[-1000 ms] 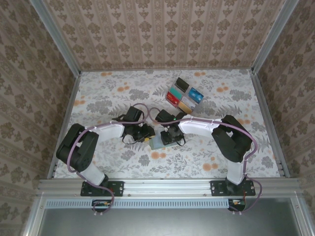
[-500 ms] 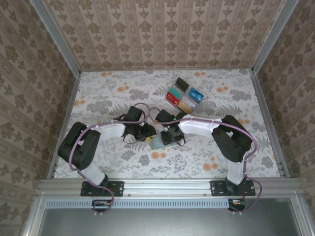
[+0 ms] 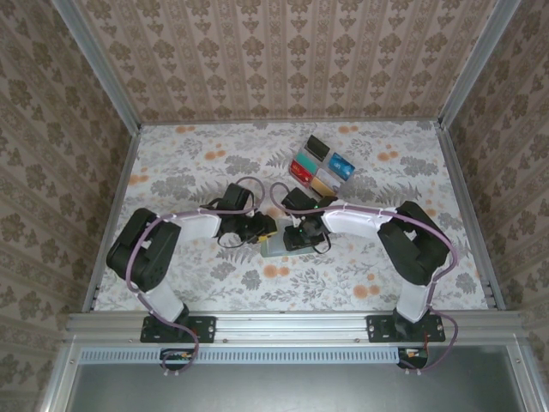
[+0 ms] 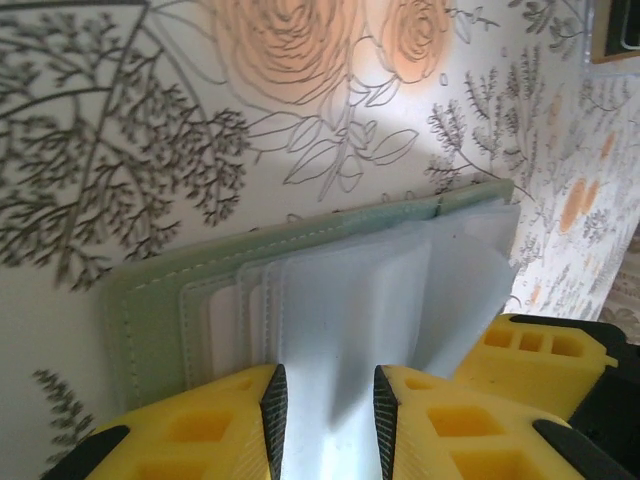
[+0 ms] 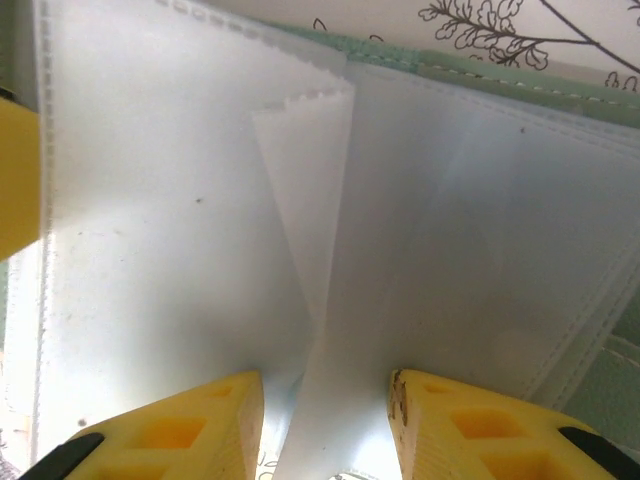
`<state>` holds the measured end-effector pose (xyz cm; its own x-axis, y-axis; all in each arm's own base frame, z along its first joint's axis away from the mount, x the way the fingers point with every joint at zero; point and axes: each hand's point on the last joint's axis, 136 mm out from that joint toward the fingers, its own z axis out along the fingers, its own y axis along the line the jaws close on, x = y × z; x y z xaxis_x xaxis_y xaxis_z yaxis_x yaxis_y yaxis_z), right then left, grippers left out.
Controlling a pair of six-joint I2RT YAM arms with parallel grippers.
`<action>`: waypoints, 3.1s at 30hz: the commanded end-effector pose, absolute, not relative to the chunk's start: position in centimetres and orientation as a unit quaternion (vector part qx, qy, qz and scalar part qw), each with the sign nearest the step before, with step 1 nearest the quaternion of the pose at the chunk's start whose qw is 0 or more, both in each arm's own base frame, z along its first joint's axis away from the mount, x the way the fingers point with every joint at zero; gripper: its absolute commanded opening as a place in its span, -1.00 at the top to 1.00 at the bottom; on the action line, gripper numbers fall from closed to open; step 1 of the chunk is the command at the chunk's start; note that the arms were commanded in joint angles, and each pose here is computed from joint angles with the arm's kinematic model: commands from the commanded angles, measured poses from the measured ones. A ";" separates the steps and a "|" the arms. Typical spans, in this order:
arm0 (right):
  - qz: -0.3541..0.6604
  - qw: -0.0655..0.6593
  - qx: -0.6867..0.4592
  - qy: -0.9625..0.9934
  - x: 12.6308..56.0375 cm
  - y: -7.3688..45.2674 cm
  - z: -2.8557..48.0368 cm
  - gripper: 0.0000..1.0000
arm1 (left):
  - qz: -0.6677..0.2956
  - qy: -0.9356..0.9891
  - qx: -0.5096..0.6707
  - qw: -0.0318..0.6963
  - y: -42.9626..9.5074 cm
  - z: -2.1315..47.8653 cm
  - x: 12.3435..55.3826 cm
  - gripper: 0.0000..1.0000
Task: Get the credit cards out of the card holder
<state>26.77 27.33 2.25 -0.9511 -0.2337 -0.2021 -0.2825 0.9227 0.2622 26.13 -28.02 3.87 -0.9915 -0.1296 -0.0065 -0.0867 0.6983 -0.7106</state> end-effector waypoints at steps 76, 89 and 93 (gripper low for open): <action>0.015 0.071 -0.130 0.989 26.7 25.4 0.5 -0.14 | -0.404 0.909 -0.090 0.048 -24.1 7.2 26.8 0.02; 0.059 0.073 -0.129 0.987 26.4 25.7 0.1 0.01 | -0.384 0.922 -0.040 0.028 -28.1 5.3 26.8 0.20; 0.086 0.085 -0.135 0.983 26.5 26.4 0.4 0.05 | -0.367 0.929 -0.039 0.037 -27.9 4.9 27.8 0.21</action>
